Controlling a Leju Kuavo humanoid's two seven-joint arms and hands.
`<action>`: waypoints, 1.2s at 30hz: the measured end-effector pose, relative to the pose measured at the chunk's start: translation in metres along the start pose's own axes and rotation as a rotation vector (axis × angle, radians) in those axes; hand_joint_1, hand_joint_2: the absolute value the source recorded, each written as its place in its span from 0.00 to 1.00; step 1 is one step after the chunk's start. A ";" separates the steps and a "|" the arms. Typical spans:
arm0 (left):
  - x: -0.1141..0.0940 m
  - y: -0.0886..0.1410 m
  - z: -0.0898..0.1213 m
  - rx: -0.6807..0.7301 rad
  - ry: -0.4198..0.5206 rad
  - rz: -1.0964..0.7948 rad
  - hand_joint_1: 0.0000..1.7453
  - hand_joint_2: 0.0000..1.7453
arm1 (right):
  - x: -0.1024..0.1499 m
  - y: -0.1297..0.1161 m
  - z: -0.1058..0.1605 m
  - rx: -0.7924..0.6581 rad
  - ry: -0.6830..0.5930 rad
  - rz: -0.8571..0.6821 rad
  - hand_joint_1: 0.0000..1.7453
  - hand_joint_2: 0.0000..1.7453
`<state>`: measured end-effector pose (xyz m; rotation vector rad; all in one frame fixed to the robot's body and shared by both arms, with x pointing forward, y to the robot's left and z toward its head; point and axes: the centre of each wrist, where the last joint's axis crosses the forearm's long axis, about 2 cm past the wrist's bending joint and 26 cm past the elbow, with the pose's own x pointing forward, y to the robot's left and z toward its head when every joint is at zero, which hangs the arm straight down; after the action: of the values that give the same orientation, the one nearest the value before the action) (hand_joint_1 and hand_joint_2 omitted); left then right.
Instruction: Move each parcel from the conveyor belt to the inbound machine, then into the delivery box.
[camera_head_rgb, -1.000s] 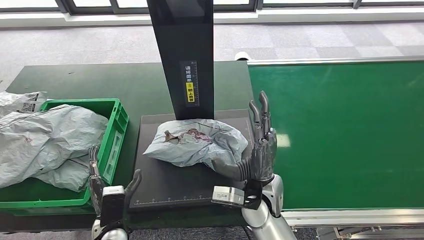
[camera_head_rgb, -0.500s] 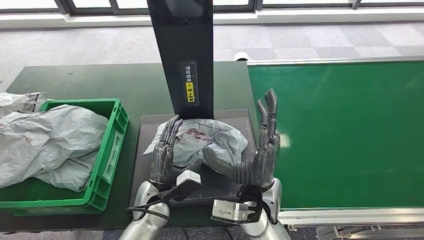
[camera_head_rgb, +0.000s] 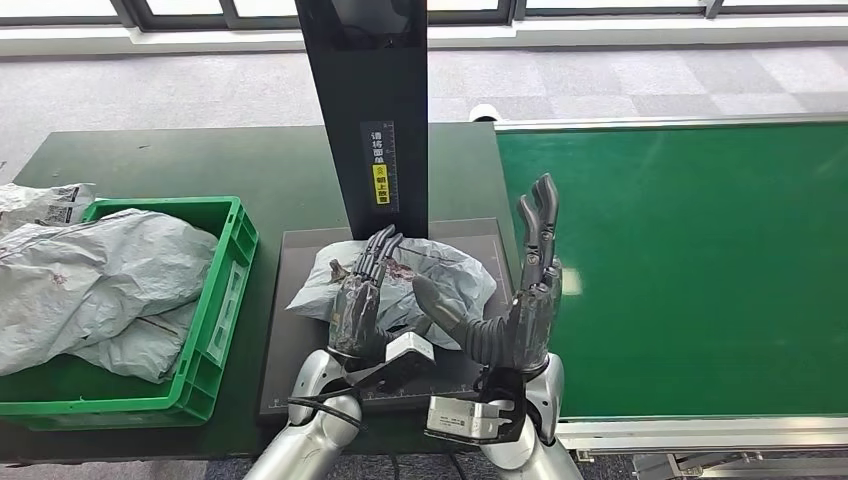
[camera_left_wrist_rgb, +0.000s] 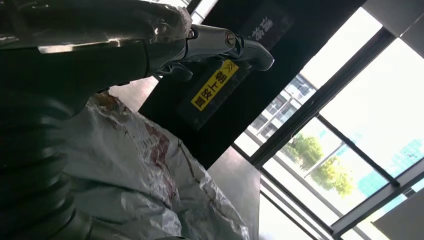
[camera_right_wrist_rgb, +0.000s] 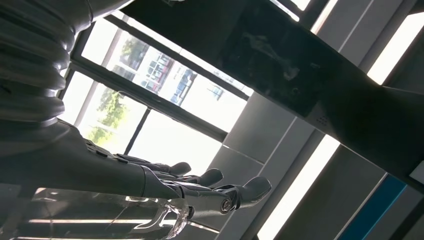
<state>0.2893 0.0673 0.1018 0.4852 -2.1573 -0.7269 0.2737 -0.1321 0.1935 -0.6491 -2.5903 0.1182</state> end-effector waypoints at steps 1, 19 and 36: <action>0.002 -0.005 -0.001 -0.043 0.007 0.004 0.00 1.00 | 0.000 0.000 0.000 -0.001 0.002 -0.001 0.00 1.00; 0.003 -0.042 0.002 -0.752 0.147 -0.315 0.25 1.00 | 0.000 -0.003 0.003 -0.006 0.010 -0.006 0.00 1.00; 0.006 -0.041 -0.005 -0.767 0.137 -0.447 1.00 1.00 | 0.000 -0.003 0.001 0.003 -0.005 0.006 0.00 1.00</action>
<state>0.2941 0.0310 0.0813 0.5730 -1.4849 -1.6196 0.2720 -0.1343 0.1926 -0.6567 -2.5924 0.1265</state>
